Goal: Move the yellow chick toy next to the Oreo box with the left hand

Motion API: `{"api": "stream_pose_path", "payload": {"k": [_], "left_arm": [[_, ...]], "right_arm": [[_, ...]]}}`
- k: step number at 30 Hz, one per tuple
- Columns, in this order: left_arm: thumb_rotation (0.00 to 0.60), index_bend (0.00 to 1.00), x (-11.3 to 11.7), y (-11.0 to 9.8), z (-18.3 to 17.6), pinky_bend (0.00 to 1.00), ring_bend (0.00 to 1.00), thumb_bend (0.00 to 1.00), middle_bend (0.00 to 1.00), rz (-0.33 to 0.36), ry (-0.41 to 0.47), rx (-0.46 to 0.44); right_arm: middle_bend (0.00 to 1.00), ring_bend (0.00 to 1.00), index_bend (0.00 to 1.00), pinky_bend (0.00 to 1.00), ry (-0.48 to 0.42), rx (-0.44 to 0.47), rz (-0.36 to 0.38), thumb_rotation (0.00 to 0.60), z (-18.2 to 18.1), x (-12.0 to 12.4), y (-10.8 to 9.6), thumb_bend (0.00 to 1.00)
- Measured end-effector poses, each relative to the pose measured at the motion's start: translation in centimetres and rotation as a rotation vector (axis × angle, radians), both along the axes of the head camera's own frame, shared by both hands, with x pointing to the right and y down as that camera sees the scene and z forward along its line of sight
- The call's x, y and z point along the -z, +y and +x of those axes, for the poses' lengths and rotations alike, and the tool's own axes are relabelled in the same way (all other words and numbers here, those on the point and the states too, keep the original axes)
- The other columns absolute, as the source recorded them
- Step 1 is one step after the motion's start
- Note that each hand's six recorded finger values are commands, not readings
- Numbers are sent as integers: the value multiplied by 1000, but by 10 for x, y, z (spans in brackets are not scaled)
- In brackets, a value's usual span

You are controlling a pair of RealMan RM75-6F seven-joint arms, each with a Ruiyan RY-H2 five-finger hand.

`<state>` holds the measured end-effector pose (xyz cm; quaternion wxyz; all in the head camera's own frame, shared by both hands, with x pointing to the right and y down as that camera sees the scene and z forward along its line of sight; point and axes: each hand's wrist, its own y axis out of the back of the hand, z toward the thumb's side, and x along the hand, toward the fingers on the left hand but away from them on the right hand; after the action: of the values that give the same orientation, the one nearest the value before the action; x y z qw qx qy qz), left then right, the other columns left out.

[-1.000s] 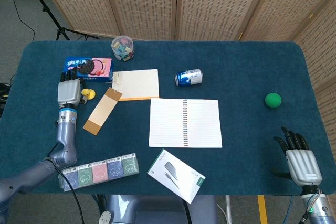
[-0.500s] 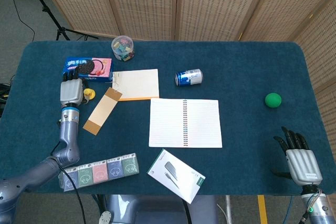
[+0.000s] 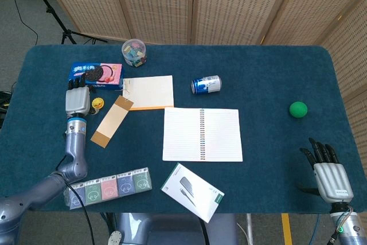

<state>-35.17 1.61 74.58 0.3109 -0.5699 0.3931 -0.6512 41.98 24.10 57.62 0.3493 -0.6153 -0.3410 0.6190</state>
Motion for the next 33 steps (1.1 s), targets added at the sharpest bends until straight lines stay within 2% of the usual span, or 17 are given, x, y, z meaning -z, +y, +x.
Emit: {"api": "stream_pose_path", "payload": {"k": [10,16,21,24,26,29,33], "left_arm": [[600,322,13,-2,3,0,0,104,0,29,32,-7],[600,197,44,13,10,0,0,101,0,77,99,-57],[600,64,84,51,-1,0,0,96,0,109,144,-107],[600,11,106,84,-25,0,0,97,0,100,96,-134],[600,5,117,109,-41,0,0,98,0,88,40,-150],[600,4,127,141,-53,0,0,100,0,75,6,-161],[600,4,135,171,-66,0,0,101,0,69,-5,-150]], "right_arm": [[0,0,164,42,-1,-6,3,600,1,1,0,0],[0,0,164,41,-2,-14,10,600,3,3,-2,0],[0,0,164,36,0,-13,6,600,2,1,-2,0],[0,0,164,36,0,-14,4,600,2,1,-2,0],[0,0,164,36,0,-16,5,600,2,1,-2,0],[0,0,164,36,-2,-23,11,600,4,3,-3,0],[0,0,164,36,-1,-32,14,600,6,4,-4,0]]}}
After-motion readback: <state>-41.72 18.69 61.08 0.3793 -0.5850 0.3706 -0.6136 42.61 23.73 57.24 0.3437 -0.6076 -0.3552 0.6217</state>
